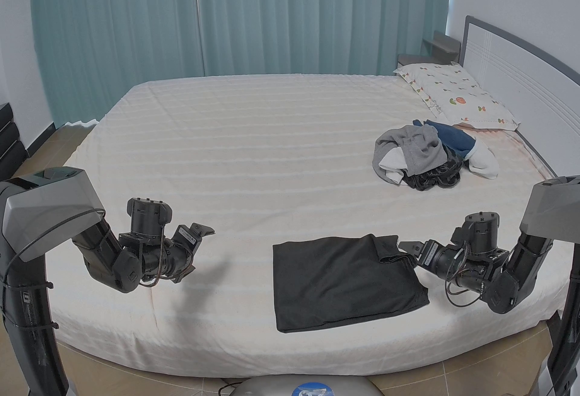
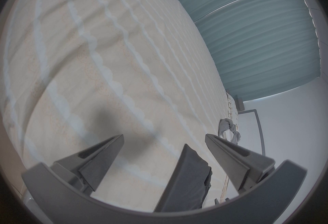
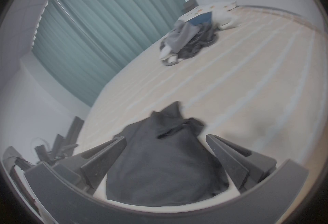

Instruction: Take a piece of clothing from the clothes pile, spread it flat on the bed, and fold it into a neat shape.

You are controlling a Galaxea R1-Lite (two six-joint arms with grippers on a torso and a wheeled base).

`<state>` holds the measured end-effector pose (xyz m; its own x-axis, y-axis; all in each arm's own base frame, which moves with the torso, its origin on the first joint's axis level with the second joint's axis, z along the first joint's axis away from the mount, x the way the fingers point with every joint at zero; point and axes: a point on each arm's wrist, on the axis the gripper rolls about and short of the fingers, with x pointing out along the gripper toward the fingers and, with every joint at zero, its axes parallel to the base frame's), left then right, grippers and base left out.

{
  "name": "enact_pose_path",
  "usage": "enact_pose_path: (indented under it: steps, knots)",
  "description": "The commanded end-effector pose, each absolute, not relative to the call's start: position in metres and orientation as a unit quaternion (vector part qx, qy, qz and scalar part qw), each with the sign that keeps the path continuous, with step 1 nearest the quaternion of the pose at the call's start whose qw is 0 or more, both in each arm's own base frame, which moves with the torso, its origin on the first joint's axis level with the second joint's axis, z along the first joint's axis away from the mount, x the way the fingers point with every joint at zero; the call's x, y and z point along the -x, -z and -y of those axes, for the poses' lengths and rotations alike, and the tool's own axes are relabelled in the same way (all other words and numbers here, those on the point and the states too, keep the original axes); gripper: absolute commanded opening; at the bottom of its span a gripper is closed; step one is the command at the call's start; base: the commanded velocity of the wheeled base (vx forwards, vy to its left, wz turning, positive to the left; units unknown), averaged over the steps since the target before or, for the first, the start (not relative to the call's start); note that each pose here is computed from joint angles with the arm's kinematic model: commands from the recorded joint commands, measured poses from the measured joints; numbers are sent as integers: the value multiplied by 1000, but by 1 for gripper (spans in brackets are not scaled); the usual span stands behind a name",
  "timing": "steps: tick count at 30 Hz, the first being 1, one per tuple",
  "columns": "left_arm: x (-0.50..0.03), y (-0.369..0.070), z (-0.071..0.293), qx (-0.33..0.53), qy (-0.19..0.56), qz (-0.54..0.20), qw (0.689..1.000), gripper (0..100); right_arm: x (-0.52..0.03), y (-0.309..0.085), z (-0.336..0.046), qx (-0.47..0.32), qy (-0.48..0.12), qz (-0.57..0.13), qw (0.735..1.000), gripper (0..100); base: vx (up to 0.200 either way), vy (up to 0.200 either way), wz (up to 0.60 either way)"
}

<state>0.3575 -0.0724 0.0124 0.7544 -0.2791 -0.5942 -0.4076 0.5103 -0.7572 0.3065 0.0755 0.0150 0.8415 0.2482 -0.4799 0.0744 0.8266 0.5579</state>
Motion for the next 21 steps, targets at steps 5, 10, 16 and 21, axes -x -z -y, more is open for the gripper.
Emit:
enact_pose_path:
  steps: [5, 10, 16, 21]
  knots:
    - [-357, -11, 73, 491, -41, -351, 796, 100, -327, 2, -117, -313, -112, -298, 895, 100, 0, 0, 0]
    - [-356, -10, 73, 491, -42, -351, 796, 100, -329, 18, -119, -312, -106, -316, 890, 100, 0, 0, 0]
    - [-357, -11, 73, 490, -41, -351, 797, 100, -326, 21, -123, -330, -113, -331, 877, 100, 0, 0, 0]
    - [-357, -10, 73, 490, -41, -351, 797, 100, -335, 26, -126, -336, -133, -334, 871, 100, 0, 0, 0]
